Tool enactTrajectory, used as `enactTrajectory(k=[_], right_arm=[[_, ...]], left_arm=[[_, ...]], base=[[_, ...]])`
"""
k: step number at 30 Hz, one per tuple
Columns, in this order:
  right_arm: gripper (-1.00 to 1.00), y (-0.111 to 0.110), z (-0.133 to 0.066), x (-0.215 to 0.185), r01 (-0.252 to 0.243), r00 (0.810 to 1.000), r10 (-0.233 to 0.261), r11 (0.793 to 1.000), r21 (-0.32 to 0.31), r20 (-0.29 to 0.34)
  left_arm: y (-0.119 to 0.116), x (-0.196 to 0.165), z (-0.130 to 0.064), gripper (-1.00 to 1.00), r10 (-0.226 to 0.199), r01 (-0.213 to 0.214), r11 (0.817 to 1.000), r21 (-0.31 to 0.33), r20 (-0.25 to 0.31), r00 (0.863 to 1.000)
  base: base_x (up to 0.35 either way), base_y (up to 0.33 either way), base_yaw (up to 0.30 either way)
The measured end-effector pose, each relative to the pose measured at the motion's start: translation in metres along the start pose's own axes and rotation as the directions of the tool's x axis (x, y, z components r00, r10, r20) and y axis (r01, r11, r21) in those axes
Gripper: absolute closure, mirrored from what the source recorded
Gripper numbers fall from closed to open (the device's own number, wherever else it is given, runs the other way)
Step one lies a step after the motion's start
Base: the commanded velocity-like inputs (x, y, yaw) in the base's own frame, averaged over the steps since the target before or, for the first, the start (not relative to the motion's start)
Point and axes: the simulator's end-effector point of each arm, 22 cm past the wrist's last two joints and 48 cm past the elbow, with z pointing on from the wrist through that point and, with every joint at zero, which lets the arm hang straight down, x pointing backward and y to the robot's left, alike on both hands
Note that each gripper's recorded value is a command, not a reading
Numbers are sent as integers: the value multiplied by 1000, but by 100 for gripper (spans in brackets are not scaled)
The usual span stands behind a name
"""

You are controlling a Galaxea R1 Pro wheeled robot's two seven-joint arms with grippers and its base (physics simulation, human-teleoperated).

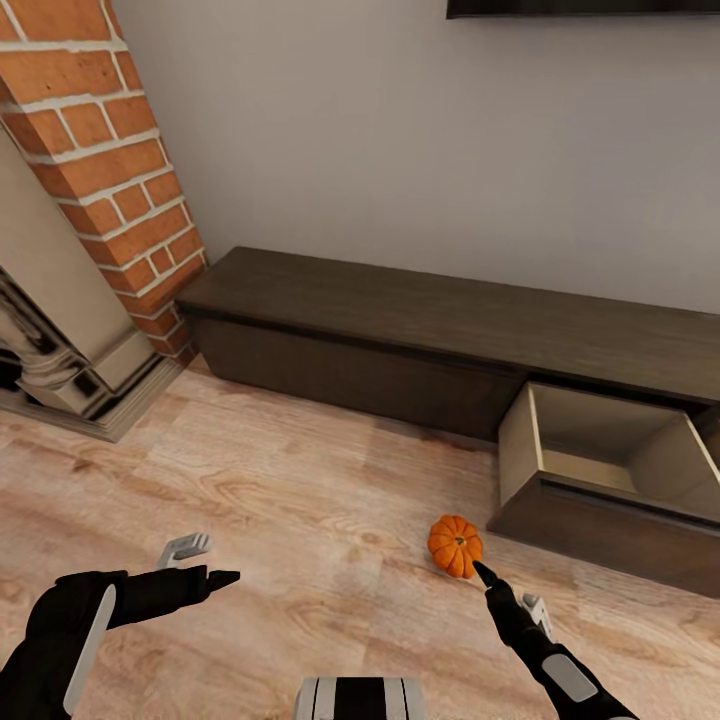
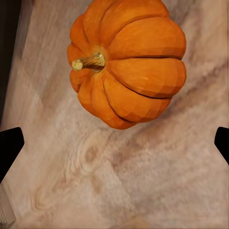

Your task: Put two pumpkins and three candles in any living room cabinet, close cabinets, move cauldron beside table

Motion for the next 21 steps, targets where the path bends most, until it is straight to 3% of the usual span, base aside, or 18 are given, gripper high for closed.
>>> enactTrajectory(k=[10, 21], right_arm=[[-100, -8, 0, 3, -10, 1000, 10, 1000, 4, -1], [-100, -10, -1, 2, -12, 1000, 12, 1000, 7, 2]], left_arm=[[3, 5, 6, -100, -7, 6, 1000, -1, -15, 1000], [2, 6, 7, -100, -3, 3, 1000, -3, -19, 1000]], base=[[7, 0, 0], [131, 0, 0]])
